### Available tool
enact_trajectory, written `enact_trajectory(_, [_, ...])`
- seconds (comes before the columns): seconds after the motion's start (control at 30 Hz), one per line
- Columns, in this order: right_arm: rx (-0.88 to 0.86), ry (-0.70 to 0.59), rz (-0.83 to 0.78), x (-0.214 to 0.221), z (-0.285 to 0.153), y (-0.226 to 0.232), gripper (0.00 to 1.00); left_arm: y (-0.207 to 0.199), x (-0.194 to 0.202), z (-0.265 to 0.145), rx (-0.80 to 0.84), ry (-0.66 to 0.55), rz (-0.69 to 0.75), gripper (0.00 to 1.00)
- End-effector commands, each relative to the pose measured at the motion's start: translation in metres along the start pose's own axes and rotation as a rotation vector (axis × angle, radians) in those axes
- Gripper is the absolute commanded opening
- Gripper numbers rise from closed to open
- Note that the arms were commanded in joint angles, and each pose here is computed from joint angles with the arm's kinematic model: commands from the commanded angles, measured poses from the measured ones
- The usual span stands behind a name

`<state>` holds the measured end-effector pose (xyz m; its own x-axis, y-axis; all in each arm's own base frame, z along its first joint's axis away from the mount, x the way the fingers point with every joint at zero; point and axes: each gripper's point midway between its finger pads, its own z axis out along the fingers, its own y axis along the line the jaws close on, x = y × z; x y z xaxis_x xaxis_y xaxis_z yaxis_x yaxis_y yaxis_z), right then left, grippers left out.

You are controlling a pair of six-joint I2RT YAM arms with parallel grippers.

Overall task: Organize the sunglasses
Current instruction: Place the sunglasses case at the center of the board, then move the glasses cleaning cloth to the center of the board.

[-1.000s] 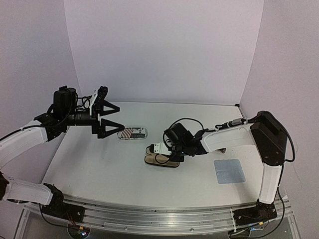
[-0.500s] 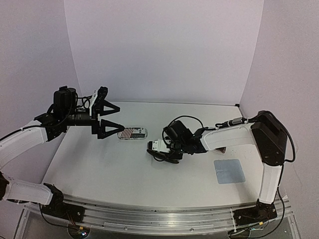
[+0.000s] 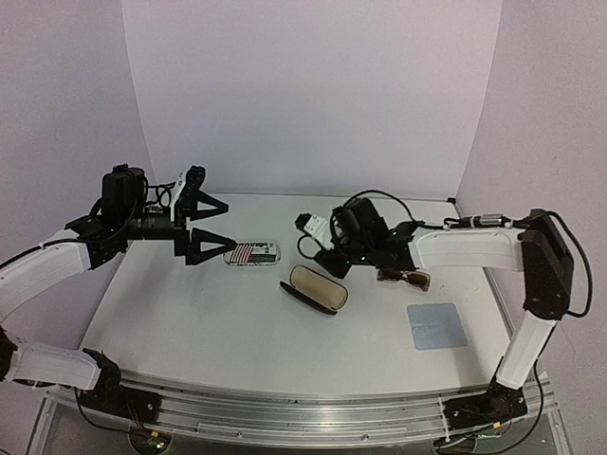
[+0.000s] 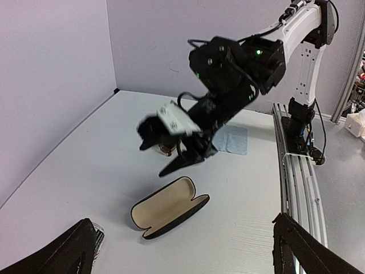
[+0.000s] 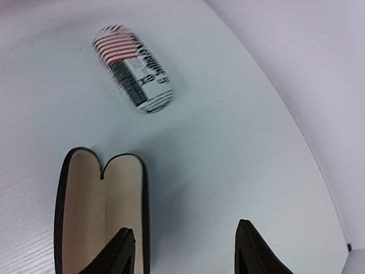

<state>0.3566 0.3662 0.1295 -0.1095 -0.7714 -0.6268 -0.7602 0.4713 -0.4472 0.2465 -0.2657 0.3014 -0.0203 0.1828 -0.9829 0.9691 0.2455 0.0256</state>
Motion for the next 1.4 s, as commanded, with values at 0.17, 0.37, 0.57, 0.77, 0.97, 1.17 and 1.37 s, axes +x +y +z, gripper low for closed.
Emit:
enact_trajectory(0.17, [0.127, 0.105, 1.167, 0.094, -0.065, -0.071, 0.56, 0.000, 0.003, 0.001, 0.006, -0.029, 0.009, 1.00])
enact_trajectory(0.37, [0.308, 0.476, 1.374, 0.202, -0.108, -0.031, 0.27, -0.001, 0.007, 0.002, 0.009, -0.040, -0.009, 1.00])
enact_trajectory(0.57, [0.321, 0.684, 1.460, 0.261, -0.125, 0.022, 0.00, -0.002, 0.010, 0.002, 0.011, -0.044, -0.012, 1.00])
enact_trajectory(0.77, [0.295, 0.787, 1.448, 0.291, -0.117, 0.051, 0.00, -0.003, 0.012, 0.003, 0.016, -0.046, -0.007, 1.00])
enact_trajectory(0.97, [0.104, 0.856, 1.537, 0.292, -0.105, 0.099, 0.00, -0.003, 0.010, 0.002, 0.016, -0.051, 0.001, 1.00])
enact_trajectory(1.17, [0.009, 0.844, 1.501, 0.252, -0.100, 0.134, 0.00, -0.004, 0.010, 0.003, 0.018, -0.057, 0.009, 1.00])
enact_trajectory(1.37, [-0.168, 0.890, 1.344, 0.199, -0.080, 0.194, 0.00, -0.006, 0.008, 0.005, 0.035, -0.066, 0.034, 0.99])
